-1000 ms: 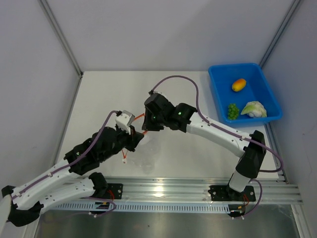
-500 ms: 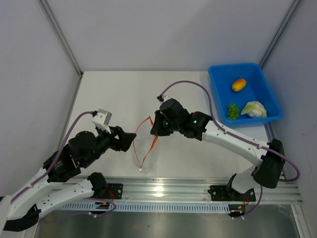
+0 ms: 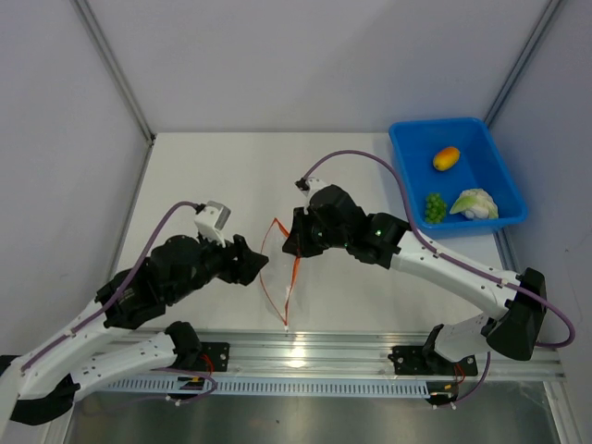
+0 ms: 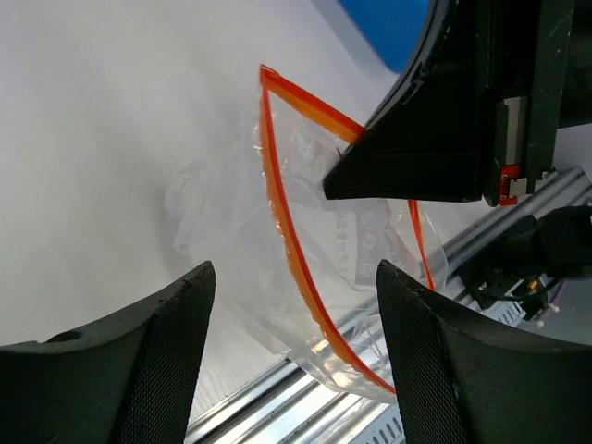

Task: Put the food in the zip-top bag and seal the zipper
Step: Open the zipper of the food storage bag.

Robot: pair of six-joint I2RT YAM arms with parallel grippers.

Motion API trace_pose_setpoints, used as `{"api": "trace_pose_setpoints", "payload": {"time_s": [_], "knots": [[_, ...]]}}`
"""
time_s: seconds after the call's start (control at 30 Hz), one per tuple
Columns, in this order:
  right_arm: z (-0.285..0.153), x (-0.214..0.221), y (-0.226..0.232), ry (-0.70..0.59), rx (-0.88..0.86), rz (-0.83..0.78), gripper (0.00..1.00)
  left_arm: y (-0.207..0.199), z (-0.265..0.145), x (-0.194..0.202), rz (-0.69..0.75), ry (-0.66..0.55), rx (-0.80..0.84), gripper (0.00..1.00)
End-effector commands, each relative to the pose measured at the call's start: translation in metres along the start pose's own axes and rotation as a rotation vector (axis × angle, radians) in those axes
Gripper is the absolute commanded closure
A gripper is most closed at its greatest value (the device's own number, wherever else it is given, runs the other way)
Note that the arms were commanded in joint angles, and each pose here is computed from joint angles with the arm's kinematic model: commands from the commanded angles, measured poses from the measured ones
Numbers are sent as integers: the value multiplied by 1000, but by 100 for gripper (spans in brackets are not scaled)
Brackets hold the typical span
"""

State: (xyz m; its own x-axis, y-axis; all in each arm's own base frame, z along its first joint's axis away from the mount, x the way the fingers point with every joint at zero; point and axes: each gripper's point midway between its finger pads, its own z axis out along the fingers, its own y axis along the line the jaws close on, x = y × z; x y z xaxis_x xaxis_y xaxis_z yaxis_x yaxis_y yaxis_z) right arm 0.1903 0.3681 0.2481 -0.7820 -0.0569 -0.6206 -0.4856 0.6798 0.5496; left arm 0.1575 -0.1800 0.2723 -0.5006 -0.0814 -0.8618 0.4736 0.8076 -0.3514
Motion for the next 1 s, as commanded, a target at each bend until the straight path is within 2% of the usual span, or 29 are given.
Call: {"api": "trace_pose_setpoints", "payload": {"time_s": [0.0,0.13,0.23,0.4,0.53,0.57,0.6,0.77,0.97], "knots": [[-9,-3,10,-13,-43,-40,100,-27,7,-2,-21,11,120,28],[-10,-6,15,-20,-68,-45,100,-26,21,10,-3,68,96,31],[-13,-8,20,-17,-92,-49,100,-19,28,25,5,114,58,39],[-18,-10,20,-23,-110,-49,100,-3,35,39,48,151,-5,62],[-25,-14,23,-39,-146,-47,95,2,37,41,90,164,-30,80],[-26,-17,25,-45,-163,-44,95,3,38,39,98,161,-36,91],[-27,-17,25,-47,-168,-42,95,5,37,39,112,170,-44,97],[-24,-20,3,-37,-127,-20,96,3,25,11,116,107,-53,99],[-18,-22,-14,1,-175,25,91,-4,7,-23,126,134,-95,99]]}}
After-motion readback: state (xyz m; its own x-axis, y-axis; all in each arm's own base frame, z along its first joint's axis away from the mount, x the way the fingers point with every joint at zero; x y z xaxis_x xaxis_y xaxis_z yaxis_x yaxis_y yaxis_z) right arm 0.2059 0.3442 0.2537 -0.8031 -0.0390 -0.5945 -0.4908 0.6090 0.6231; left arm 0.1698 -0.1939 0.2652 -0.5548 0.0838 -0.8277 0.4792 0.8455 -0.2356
